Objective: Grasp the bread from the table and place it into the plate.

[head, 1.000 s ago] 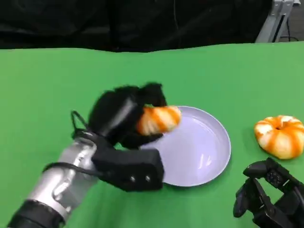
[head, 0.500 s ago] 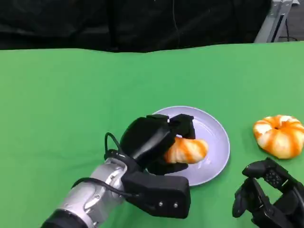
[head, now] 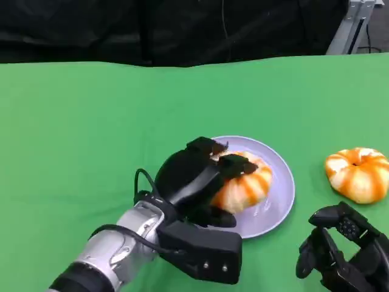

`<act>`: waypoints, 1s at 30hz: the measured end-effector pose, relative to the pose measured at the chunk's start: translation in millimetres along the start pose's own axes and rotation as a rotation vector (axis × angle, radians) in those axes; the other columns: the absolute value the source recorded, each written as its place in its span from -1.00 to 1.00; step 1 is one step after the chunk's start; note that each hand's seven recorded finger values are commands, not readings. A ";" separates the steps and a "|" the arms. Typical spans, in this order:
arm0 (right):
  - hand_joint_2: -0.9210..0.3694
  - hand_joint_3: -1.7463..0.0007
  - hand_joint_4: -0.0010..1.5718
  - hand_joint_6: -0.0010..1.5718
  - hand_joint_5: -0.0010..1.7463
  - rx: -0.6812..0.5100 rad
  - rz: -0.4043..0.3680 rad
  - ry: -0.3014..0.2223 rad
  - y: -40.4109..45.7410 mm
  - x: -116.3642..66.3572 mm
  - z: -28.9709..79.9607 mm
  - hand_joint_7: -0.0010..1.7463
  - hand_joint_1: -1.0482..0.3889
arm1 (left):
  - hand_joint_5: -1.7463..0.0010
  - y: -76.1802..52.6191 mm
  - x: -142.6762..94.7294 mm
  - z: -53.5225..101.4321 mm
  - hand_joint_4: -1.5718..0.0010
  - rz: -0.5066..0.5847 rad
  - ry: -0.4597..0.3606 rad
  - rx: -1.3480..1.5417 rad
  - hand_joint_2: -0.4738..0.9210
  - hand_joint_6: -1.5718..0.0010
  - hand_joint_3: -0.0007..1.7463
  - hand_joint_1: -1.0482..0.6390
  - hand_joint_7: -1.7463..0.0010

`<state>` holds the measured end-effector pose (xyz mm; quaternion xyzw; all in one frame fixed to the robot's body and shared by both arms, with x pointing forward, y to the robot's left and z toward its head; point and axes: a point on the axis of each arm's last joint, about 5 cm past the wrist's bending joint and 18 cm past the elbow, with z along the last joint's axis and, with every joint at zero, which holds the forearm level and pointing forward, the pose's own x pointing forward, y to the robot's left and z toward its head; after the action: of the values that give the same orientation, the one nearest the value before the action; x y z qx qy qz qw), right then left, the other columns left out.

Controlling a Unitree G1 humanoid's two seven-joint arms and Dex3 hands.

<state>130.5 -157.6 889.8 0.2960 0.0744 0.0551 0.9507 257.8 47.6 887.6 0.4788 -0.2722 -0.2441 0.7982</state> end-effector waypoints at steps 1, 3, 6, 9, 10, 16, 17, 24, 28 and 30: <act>-0.43 -0.22 0.07 0.02 1.00 0.000 0.000 0.000 0.1 0.0 0.0 0.65 0.23 | 0.97 0.3 -0.5 -0.9 0.90 -0.002 0.004 0.004 1.00 0.54 -0.45 -0.90 1.00; -0.43 -0.22 0.07 0.02 1.00 0.000 0.000 0.000 0.1 0.0 0.0 0.65 0.23 | 0.98 0.5 -1.0 -1.8 0.93 -0.003 0.006 0.007 1.00 0.58 -0.41 -0.93 1.00; -0.44 -0.20 0.07 0.03 1.00 0.000 0.001 0.000 0.1 0.0 -0.1 0.64 0.24 | 1.00 0.9 -1.6 -2.7 0.99 -0.028 0.010 0.010 1.00 0.71 -0.29 -0.99 1.00; -0.45 -0.20 0.07 0.03 1.00 0.000 0.000 0.000 0.0 -0.1 0.0 0.64 0.24 | 1.00 2.3 -4.2 -6.3 1.00 -0.077 0.030 0.023 1.00 0.75 -0.27 -1.00 1.00; -0.45 -0.20 0.07 0.04 1.00 0.000 -0.001 0.000 -0.1 -0.1 0.0 0.63 0.24 | 1.00 3.2 -4.8 -6.8 1.00 -0.085 0.033 0.026 1.00 0.75 -0.27 -1.00 1.00; -0.46 -0.21 0.07 0.04 1.00 0.001 0.000 0.001 0.0 0.0 0.1 0.64 0.25 | 1.00 7.2 -7.3 -6.4 1.00 -0.082 0.042 0.004 1.00 0.74 -0.26 -0.99 0.99; -0.46 -0.21 0.07 0.04 1.00 0.001 0.001 0.001 0.0 0.0 0.1 0.64 0.25 | 1.00 7.6 -7.7 -6.1 1.00 -0.078 0.045 -0.005 1.00 0.74 -0.26 -0.99 0.99; -0.44 -0.22 0.08 0.04 1.00 0.001 0.000 0.001 -0.1 -0.2 0.0 0.63 0.25 | 0.82 13.5 -12.5 -4.6 0.51 -0.026 0.100 -0.211 1.00 0.40 -0.65 -0.15 0.91; -0.44 -0.22 0.07 0.04 1.00 0.001 0.001 0.000 0.5 0.3 0.0 0.62 0.25 | 0.79 22.8 -19.0 -0.6 -0.08 0.002 0.161 -0.568 1.00 0.03 -0.49 0.23 0.90; -0.44 -0.22 0.07 0.04 1.00 0.000 0.002 0.001 0.7 0.2 0.0 0.63 0.25 | 0.66 28.1 -24.1 -2.0 -0.28 -0.008 0.190 -0.713 0.95 -0.20 -0.33 0.25 0.84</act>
<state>130.7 -157.0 890.1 0.2961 0.0745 0.0562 0.9506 245.1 76.4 907.3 0.1920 -0.0929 -0.2815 0.9356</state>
